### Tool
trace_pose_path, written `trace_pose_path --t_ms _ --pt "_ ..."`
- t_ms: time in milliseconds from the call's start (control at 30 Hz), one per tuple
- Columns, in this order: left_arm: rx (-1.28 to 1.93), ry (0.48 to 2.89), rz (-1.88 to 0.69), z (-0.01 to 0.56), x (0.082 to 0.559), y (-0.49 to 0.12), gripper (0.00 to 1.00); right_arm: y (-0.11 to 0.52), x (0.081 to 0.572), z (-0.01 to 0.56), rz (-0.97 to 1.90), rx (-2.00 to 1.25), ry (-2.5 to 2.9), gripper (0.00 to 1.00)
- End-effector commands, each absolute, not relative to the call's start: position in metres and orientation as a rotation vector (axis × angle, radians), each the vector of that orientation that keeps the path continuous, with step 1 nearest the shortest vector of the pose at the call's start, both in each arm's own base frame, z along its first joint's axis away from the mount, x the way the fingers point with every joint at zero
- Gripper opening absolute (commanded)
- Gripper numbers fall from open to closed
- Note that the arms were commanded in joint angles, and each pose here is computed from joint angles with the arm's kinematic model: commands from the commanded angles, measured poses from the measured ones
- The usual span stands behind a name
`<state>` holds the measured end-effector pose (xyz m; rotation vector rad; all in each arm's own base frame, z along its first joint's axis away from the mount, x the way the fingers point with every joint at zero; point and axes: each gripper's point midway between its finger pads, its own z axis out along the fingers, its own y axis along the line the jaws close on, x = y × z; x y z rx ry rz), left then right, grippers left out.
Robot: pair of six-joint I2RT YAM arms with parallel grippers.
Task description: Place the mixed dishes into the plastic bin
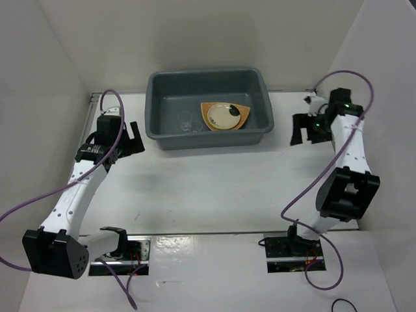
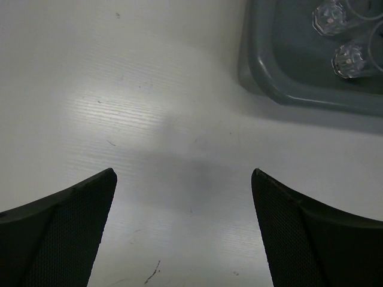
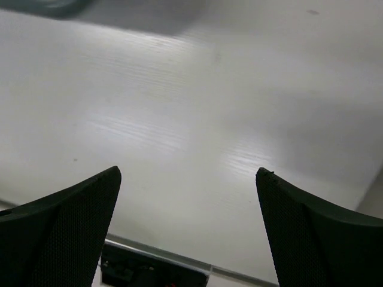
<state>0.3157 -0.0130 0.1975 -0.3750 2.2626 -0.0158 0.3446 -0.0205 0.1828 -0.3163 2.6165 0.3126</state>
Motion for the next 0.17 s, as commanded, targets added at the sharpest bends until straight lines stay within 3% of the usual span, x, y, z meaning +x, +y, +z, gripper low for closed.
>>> trace_pose_path --t_ms 0,133 --pt "-0.22 2.216 -0.105 0.211 0.326 -0.038 1.0 -0.066 0.342 0.208 0.173 -0.158 2.476 0.98" --pt "-0.162 2.179 -0.071 0.23 0.336 -0.049 1.0 -0.066 0.318 0.196 0.18 -0.123 2.483 0.98"
